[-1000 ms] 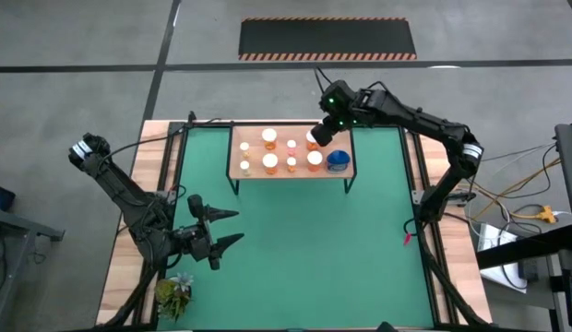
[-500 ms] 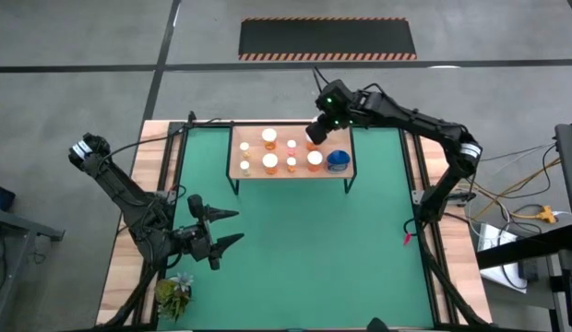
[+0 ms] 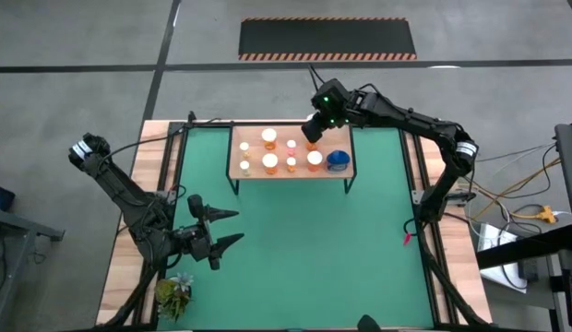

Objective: Pick and place medicine bottles onto shelf by color
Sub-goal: Put the big orange pill bottle on the shelf

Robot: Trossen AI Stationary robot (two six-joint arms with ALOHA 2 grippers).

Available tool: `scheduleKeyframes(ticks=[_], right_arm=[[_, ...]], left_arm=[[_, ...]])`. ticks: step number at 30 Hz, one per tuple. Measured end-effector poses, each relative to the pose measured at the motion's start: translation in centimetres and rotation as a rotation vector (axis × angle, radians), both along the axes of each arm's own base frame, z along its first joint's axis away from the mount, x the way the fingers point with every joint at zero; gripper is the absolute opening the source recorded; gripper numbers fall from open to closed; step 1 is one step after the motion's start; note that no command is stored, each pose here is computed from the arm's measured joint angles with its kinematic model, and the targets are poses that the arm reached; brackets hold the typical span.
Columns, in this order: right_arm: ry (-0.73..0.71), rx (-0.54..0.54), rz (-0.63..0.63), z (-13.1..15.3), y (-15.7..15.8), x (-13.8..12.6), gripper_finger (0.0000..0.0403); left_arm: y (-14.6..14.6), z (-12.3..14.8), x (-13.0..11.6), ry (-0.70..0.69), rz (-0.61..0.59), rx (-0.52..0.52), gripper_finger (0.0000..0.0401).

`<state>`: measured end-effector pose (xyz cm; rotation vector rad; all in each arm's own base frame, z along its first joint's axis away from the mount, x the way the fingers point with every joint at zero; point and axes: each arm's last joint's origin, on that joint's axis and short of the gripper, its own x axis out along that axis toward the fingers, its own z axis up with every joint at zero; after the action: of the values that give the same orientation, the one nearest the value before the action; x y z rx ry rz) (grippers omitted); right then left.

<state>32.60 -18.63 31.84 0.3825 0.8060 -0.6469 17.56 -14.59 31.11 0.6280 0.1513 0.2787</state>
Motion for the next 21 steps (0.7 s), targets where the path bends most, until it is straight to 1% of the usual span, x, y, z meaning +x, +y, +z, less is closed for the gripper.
scheduleKeyframes(ticks=[3,21], right_arm=[[-0.016,0.017,0.018,0.23,0.1,0.07,0.0009],[-0.039,0.004,0.028,0.55,0.18,0.22,0.0009]], left_arm=[[0.0,0.0,0.0,0.0,0.0,0.0,0.027],[-0.01,0.0,-0.01,0.0,0.0,0.0,0.027]])
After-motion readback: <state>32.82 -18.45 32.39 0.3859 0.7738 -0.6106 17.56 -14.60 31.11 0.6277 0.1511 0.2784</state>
